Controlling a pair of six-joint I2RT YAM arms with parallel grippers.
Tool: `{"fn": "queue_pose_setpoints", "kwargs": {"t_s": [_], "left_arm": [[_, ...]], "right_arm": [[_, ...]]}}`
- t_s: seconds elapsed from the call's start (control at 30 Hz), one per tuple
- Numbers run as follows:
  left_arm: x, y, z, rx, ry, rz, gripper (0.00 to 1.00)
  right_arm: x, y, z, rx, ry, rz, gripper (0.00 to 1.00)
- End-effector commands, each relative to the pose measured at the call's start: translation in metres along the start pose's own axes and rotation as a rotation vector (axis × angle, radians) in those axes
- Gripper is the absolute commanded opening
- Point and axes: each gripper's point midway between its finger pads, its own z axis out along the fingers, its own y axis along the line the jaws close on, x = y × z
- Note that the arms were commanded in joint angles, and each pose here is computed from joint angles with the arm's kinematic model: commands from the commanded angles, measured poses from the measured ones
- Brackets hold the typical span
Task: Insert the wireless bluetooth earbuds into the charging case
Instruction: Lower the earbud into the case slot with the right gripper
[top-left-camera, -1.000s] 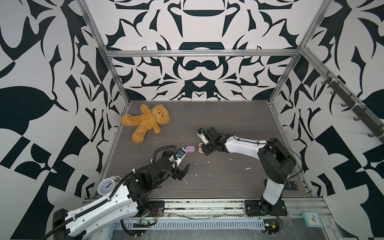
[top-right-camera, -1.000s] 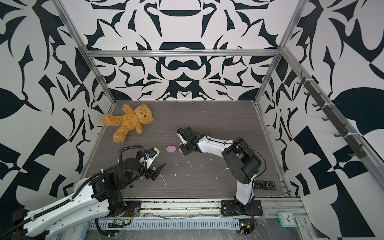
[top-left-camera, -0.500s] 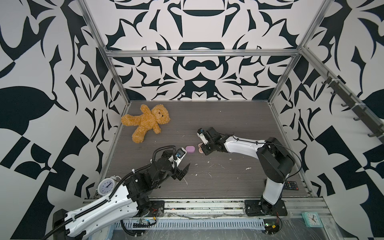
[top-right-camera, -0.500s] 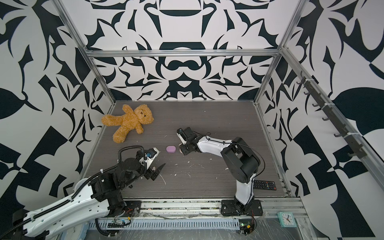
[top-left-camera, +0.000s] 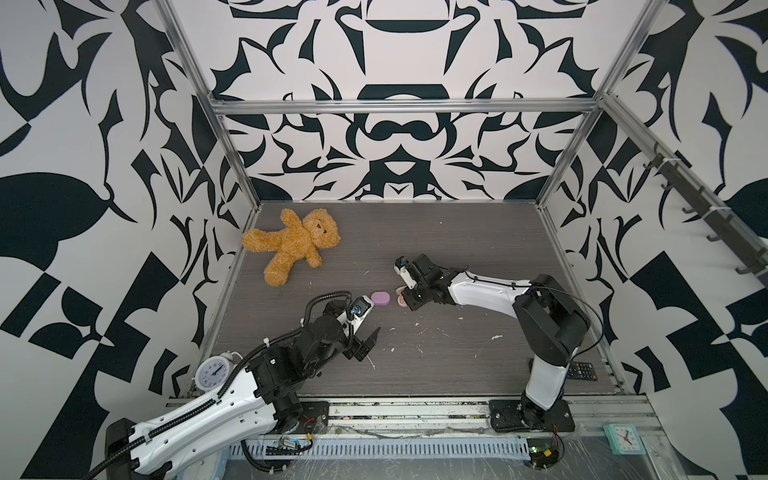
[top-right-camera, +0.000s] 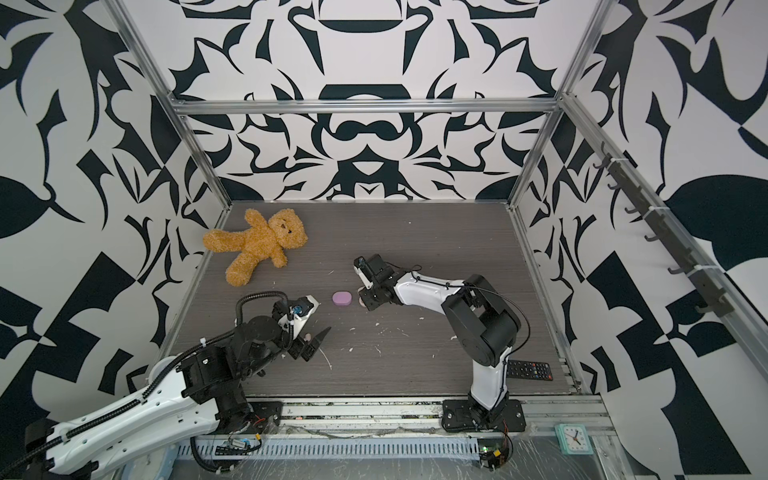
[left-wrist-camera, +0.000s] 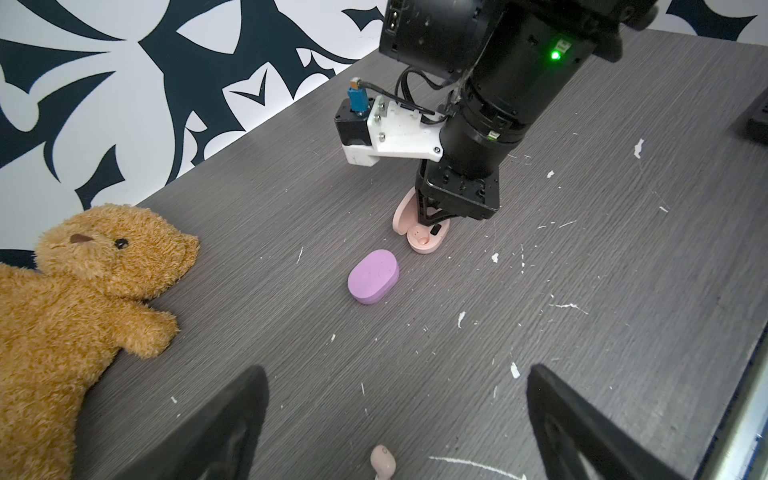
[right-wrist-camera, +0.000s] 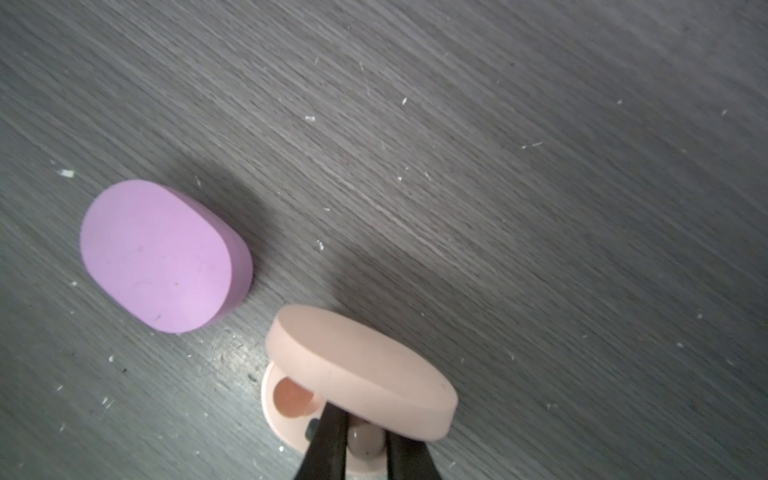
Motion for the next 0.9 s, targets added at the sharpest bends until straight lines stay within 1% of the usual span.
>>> {"fn": "queue_pose_setpoints", "kwargs": {"t_s": [0.0, 0.3, 0.87], "left_arm": [[0.0022, -0.0014, -0.0002, 0.01, -0.005, 0.0, 0.99], [0.0024, -0.0027, -0.0003, 0.017, -0.003, 0.0, 0.99], [0.0029, -0.0035, -0.0005, 0.022, -0.002, 0.0, 0.99]], "right_arm": [[-0.0053, -0.0033, -0.0079, 0.017, -0.002, 0.015, 0.06], [-0.0078, -0.0034, -0.0111, 0.018, -0.008, 0.025, 0.13], [-0.0078, -0.0049, -0.0128, 0.027, -0.005, 0.038, 0.21]]}}
